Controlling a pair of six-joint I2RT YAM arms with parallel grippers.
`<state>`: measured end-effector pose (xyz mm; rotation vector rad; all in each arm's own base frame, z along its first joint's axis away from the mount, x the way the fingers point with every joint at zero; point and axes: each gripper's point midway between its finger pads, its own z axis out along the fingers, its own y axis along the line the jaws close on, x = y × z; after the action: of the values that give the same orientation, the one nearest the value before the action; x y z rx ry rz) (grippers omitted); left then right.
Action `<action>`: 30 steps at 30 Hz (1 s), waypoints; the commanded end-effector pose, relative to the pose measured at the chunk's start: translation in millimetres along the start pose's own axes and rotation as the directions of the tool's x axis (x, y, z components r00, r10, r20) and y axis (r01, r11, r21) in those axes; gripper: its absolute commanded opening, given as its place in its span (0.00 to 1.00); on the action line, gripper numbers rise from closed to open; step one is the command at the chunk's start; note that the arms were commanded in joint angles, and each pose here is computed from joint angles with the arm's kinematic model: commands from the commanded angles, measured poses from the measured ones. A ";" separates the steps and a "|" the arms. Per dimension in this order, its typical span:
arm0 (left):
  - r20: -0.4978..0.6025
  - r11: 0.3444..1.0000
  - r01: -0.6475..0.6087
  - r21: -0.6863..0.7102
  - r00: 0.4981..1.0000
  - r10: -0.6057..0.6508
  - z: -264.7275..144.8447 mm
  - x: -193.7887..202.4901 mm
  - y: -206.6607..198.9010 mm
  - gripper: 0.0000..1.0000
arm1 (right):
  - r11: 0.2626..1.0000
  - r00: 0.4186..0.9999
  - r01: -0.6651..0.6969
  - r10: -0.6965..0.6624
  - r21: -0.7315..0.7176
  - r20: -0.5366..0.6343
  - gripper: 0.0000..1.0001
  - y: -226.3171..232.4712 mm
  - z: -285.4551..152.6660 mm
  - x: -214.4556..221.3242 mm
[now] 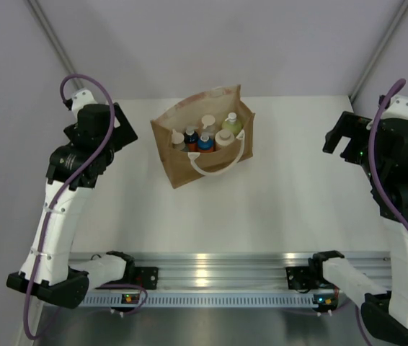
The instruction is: Take the personal care products out of the canvas bag
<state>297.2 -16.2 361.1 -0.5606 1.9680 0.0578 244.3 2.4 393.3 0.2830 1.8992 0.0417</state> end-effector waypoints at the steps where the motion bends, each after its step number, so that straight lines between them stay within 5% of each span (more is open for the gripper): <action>1: 0.039 0.999 0.026 0.034 0.999 -0.028 -13.0 -16.9 -3.2 0.99 | 1.000 0.999 -0.027 0.027 0.012 0.026 0.99 -2.2 -4.3 -9.7; 6: -0.035 0.980 0.133 0.149 0.991 -0.130 -14.6 -16.6 -36.3 0.99 | 0.999 1.000 -0.020 0.020 -0.029 -0.003 1.00 7.0 1.8 -6.7; 9: -0.208 0.937 0.257 0.237 0.955 -0.209 -5.7 2.3 -80.6 0.99 | 0.993 0.999 -0.029 0.023 -0.116 -0.047 0.99 25.4 9.1 -0.4; 11: -0.335 0.919 0.291 0.266 0.922 -0.195 4.7 27.3 -119.0 0.99 | 0.987 0.997 -0.030 0.019 -0.159 -0.073 0.99 34.3 12.7 3.7; 14: -0.387 0.932 0.209 0.297 0.918 -0.083 10.2 58.8 -167.3 0.99 | 0.981 0.995 -0.015 -0.004 -0.191 -0.099 0.99 40.3 16.3 9.0; 16: -0.419 0.957 0.185 0.225 0.905 -0.077 14.0 74.9 -161.9 0.99 | 0.974 0.994 -0.002 -0.023 -0.226 -0.109 1.00 45.5 15.6 11.3; 20: -0.313 0.993 0.114 0.017 0.944 -0.103 34.1 80.1 -112.0 0.95 | 0.964 0.991 -0.008 -0.028 -0.266 -0.129 1.00 51.5 13.5 17.8; 26: -0.325 0.999 0.031 -0.031 0.945 -0.039 45.3 99.6 -98.8 0.85 | 0.945 0.982 -0.032 -0.031 -0.326 -0.185 0.99 64.9 19.2 28.8; 30: -0.280 0.999 -0.021 0.027 0.960 0.027 35.0 86.5 -111.8 0.99 | 0.939 0.981 -0.035 -0.034 -0.343 -0.193 1.00 70.4 23.0 25.2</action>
<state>350.2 -149.9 270.2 -0.6046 2.3018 -0.1049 266.3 68.2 365.6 0.0585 2.0618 0.3711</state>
